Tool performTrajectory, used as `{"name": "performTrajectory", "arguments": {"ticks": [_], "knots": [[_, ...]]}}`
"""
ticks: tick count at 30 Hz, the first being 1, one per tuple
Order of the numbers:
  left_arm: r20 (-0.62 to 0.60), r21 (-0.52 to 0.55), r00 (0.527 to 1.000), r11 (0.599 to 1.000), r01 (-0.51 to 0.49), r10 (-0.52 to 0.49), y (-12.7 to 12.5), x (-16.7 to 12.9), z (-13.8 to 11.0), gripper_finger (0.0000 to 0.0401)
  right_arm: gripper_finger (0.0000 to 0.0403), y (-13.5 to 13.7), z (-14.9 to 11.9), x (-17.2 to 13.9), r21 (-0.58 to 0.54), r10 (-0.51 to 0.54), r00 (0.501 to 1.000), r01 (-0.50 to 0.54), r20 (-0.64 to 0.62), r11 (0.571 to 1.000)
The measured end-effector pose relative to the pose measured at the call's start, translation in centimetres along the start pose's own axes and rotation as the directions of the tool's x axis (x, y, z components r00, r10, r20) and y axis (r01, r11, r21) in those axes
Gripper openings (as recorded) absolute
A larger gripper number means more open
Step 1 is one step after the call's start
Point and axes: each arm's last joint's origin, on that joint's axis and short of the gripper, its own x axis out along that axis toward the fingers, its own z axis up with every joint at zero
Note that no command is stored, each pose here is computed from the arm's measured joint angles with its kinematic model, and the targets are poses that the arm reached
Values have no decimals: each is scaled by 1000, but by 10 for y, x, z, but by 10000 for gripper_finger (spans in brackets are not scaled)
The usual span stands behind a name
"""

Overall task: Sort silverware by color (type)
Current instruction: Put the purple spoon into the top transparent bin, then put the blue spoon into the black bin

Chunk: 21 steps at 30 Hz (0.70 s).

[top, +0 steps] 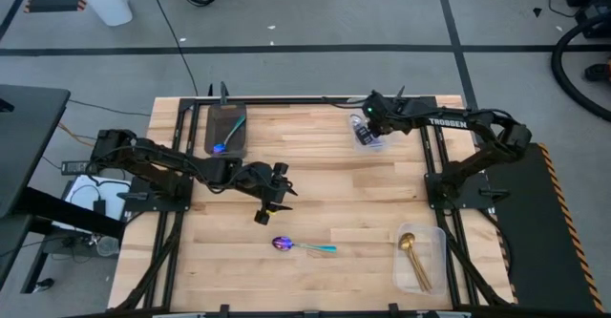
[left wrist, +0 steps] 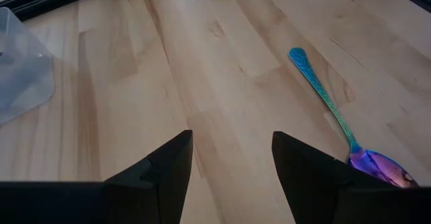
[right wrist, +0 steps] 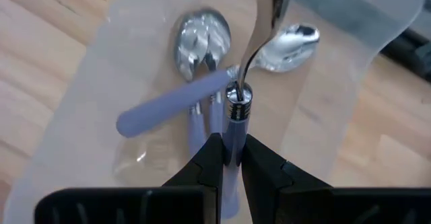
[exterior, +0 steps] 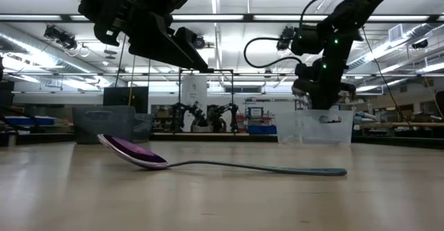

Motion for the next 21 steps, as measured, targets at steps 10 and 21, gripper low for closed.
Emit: {"name": "performTrajectory", "arguments": {"ticks": [10, 21], "knots": [[0, 0, 1000, 1000, 0, 0, 0, 0, 0, 212, 50, -9, -10, 10, 64, 40, 997, -35, -69, 997], [-119, -12, 992, 999, 35, -36, -3, -1, -11, 212, 73, -9, -10, 10, 65, 41, 997, -36, -67, 997]]}}
